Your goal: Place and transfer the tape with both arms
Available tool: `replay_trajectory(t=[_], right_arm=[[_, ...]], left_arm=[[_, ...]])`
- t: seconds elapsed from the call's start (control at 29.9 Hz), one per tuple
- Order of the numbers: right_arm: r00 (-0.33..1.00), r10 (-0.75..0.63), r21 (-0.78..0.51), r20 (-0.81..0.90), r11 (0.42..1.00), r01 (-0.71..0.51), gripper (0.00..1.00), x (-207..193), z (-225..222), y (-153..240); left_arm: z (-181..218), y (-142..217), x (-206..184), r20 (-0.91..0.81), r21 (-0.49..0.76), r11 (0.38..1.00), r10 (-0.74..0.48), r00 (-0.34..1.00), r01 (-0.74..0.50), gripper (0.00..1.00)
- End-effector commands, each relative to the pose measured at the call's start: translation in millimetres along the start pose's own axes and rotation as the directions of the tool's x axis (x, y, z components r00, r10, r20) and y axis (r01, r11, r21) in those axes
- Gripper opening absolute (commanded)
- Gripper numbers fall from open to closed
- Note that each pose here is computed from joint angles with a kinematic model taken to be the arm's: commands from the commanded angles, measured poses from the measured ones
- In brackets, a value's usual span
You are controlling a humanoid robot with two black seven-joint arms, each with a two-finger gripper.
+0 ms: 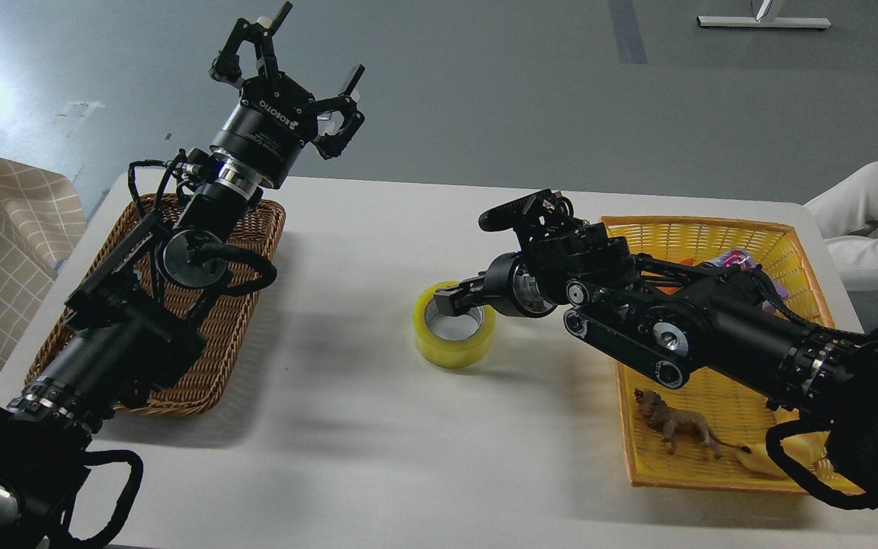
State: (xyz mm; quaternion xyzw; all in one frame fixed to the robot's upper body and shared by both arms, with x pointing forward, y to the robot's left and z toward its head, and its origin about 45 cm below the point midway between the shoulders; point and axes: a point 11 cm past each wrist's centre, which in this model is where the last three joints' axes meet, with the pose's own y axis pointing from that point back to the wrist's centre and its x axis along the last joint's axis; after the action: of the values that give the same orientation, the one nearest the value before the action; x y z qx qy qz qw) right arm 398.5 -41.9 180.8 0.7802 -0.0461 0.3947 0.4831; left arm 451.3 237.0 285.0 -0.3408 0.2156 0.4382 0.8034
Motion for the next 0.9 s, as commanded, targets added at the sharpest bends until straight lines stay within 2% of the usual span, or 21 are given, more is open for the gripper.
replay_trajectory(t=[0.0,0.1,0.43,0.6,0.67,0.87], right_arm=[[0.999,0.038,0.071,0.000,0.997,-0.038,0.99,11.2,-22.4,7.0],[0.997,0.078,0.140,0.007,0.987,-0.078,0.99,21.1,-44.2,16.0],[0.970,0.216,0.138,0.116,0.963,-0.231,0.99,44.0,-2.7,68.3],[0.915,0.312,0.146,0.255,0.923,-0.356,0.99,58.6,14.2,94.3],[0.864,0.351,0.138,0.361,0.896,-0.421,0.99,63.7,28.5,107.0],[0.750,0.360,0.127,0.555,0.854,-0.505,0.99,60.8,55.1,123.7]], left_arm=[[-0.9,0.2,0.0,0.003,0.005,1.000,0.000,1.000,0.000,0.98],[-3.5,1.1,0.6,0.003,0.013,1.000,0.001,1.000,-0.001,0.98],[-3.7,3.6,4.4,0.021,0.026,1.000,0.009,1.000,-0.010,0.98],[-2.5,4.9,6.2,0.027,0.027,1.000,0.013,1.000,-0.014,0.98],[-2.6,6.1,7.3,0.027,0.028,0.999,0.016,0.999,-0.017,0.98],[-0.3,5.6,7.3,0.032,0.027,1.000,0.015,0.999,-0.016,0.98]])
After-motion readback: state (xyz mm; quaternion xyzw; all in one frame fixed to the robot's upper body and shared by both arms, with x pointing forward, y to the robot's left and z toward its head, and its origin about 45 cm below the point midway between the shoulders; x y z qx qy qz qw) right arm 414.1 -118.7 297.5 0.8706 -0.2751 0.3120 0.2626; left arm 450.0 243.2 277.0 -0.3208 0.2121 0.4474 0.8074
